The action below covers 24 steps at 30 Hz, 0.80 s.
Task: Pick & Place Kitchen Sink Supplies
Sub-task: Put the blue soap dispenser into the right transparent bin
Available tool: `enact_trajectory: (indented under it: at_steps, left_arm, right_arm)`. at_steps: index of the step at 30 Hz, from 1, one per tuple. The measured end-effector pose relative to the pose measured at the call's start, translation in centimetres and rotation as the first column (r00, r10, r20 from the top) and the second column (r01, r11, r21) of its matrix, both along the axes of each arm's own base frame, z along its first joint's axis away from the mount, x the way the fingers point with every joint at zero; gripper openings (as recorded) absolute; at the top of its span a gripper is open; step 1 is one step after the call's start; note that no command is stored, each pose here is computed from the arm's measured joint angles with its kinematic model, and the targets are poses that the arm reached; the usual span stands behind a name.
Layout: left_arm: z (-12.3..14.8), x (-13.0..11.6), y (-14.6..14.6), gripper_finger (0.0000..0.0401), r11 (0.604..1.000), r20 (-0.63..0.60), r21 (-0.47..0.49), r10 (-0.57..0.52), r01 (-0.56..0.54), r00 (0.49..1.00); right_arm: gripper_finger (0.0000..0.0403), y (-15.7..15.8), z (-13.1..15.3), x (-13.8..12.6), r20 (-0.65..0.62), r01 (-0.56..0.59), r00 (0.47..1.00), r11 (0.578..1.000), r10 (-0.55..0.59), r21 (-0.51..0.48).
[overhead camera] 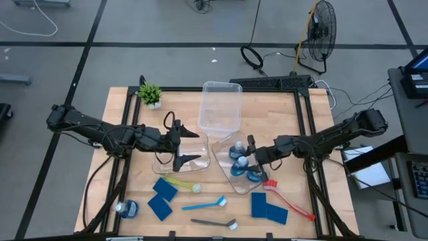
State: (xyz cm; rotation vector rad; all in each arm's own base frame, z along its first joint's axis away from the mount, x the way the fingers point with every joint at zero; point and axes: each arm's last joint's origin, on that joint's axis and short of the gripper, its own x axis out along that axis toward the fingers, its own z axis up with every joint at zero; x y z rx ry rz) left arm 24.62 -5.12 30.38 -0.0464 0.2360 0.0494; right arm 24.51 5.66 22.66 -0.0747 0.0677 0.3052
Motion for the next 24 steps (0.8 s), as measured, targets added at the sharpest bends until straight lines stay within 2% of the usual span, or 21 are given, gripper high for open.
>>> enact_trajectory:
  at_steps: [3,7,12,19,24]
  left_arm:
    - [0.0,0.0,0.0,0.0376,1.0,0.0,-0.001,0.0,0.0,1.0]
    - [-0.1,0.0,0.0,0.0376,1.0,-0.007,0.0,0.0,0.0,1.0]
    - [-0.1,0.0,0.3,0.0376,1.0,-0.007,0.001,0.012,-0.012,1.0]
    - [-0.1,0.0,0.3,0.0377,1.0,-0.014,0.004,0.019,-0.019,1.0]
    - [-0.2,0.0,0.4,0.0376,1.0,-0.023,0.003,0.021,-0.021,1.0]
  right_arm:
    - [0.0158,-0.4,0.7,0.1,-0.048,-0.012,0.999,0.998,0.009,-0.06]
    - [0.0158,-1.9,0.8,-0.2,-0.146,0.038,0.988,0.994,-0.053,-0.101]
    - [0.0158,-3.5,2.0,-0.8,-0.132,0.071,0.988,0.993,-0.083,-0.092]
    - [0.0158,-4.5,-0.2,-0.5,-0.291,0.099,0.948,0.988,-0.131,-0.123]
    - [0.0158,-4.4,-1.6,0.3,-0.334,0.076,0.934,0.985,-0.124,-0.153]
